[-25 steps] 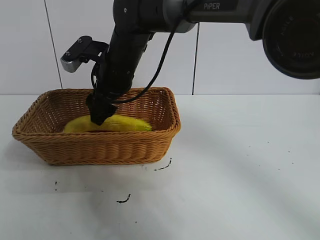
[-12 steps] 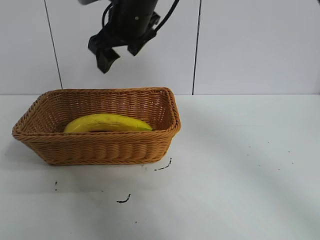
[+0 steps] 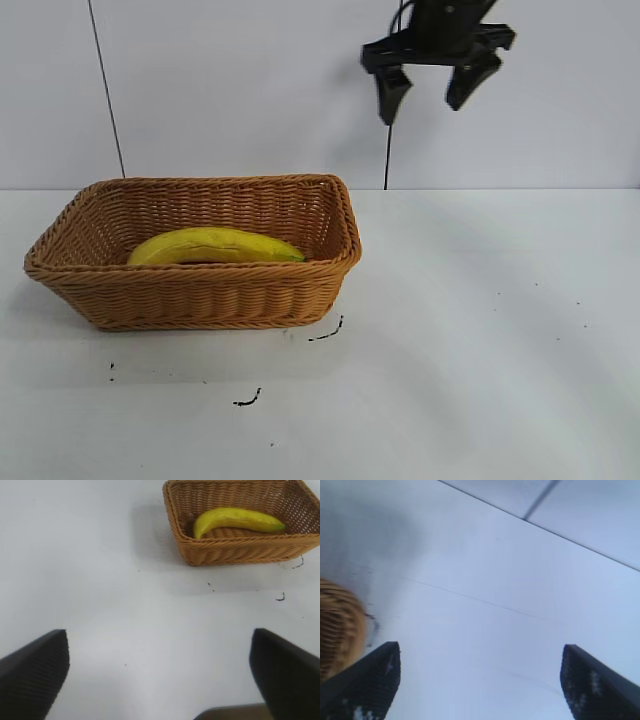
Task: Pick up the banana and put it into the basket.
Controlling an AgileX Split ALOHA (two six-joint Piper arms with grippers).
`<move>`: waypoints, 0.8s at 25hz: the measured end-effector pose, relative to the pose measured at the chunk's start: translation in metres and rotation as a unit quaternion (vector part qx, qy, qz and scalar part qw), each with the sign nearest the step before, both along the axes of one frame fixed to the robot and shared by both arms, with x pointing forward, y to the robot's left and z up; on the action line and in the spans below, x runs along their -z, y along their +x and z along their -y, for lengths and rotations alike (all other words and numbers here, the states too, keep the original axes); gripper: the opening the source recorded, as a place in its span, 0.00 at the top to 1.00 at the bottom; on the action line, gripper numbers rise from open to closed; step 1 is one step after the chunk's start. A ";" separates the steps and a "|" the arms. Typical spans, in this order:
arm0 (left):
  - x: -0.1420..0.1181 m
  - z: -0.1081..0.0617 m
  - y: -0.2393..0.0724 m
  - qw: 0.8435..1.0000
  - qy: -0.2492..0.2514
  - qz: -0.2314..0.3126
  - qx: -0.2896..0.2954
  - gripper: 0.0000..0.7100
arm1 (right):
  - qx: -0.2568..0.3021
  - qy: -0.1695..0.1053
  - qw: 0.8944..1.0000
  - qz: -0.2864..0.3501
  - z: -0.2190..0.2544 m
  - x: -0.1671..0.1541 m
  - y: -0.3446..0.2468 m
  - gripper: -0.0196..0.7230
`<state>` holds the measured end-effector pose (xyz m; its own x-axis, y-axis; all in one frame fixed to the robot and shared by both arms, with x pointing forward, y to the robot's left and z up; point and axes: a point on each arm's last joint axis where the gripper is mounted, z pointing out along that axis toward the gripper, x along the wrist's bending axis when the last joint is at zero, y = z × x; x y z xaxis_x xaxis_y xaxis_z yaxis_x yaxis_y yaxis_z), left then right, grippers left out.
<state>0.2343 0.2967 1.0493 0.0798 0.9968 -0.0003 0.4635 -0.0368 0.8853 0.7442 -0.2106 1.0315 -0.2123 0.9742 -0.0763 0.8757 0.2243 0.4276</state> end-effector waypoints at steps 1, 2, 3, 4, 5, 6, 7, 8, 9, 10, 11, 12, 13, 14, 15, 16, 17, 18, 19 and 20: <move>0.000 0.000 0.000 1.000 0.000 0.000 0.000 0.02 | 0.018 0.000 1.000 0.000 0.018 0.000 0.003 0.13; 0.000 0.000 0.000 1.000 0.000 0.000 0.000 0.02 | 0.036 0.000 0.999 -0.001 0.034 0.000 0.005 0.13; 0.000 0.000 0.000 1.000 0.000 0.000 0.000 0.02 | 0.050 0.003 0.999 -0.001 0.047 0.000 0.006 0.13; 0.000 0.000 0.000 1.000 0.000 0.000 0.000 0.02 | 0.050 0.003 0.999 -0.001 0.047 0.000 0.006 0.13; 0.000 0.000 0.000 1.000 0.000 0.000 0.000 0.02 | 0.066 0.008 0.998 -0.002 0.060 0.000 0.007 0.13; 0.000 0.000 0.000 1.000 0.000 0.000 0.000 0.02 | 0.079 0.015 0.997 -0.004 0.070 0.000 0.007 0.13; 0.000 0.000 0.000 1.000 0.000 0.000 0.000 0.02 | 0.089 0.022 0.996 -0.003 0.079 -0.002 0.007 0.13; 0.000 0.000 0.000 1.000 0.000 0.000 0.000 0.02 | 0.094 0.026 0.995 -0.004 0.084 -0.003 0.006 0.13; 0.000 0.000 0.000 1.000 0.000 0.000 0.000 0.02 | 0.101 0.034 0.994 -0.006 0.090 -0.008 0.001 0.13; 0.000 0.000 0.000 1.000 0.000 0.000 0.000 0.02 | 0.103 0.034 0.994 -0.006 0.093 -0.012 -0.002 0.13; 0.000 0.000 0.000 1.000 0.000 0.000 0.000 0.02 | 0.104 0.034 0.994 -0.008 0.094 -0.015 -0.005 0.13; 0.000 0.000 0.000 1.000 0.000 0.000 0.000 0.02 | 0.105 0.033 0.994 -0.010 0.094 -0.018 -0.010 0.13; 0.000 0.000 0.000 1.000 0.000 0.000 0.000 0.02 | 0.105 0.033 0.994 -0.012 0.094 -0.022 -0.015 0.13; 0.000 0.000 0.000 1.000 0.000 0.000 0.000 0.02 | 0.104 0.033 0.994 -0.015 0.094 -0.026 -0.021 0.13; 0.000 0.000 0.000 1.000 0.000 0.000 0.000 0.02 | 0.104 0.037 0.994 -0.017 0.093 -0.030 -0.026 0.13; 0.000 0.000 0.000 1.000 0.000 0.000 0.000 0.02 | 0.104 0.042 0.994 -0.020 0.092 -0.036 -0.034 0.13; 0.000 0.000 0.000 1.000 0.000 0.000 0.000 0.02 | 0.104 0.046 0.993 -0.024 0.091 -0.040 -0.042 0.13; 0.000 0.000 0.000 1.000 0.000 0.000 0.000 0.02 | 0.104 0.050 0.993 -0.028 0.090 -0.045 -0.051 0.13; 0.000 0.000 0.000 1.000 0.000 0.000 0.000 0.02 | 0.104 0.054 0.993 -0.032 0.089 -0.048 -0.059 0.13; 0.000 0.000 0.000 1.000 0.000 0.000 0.000 0.02 | 0.104 0.056 0.992 -0.036 0.089 -0.051 -0.068 0.13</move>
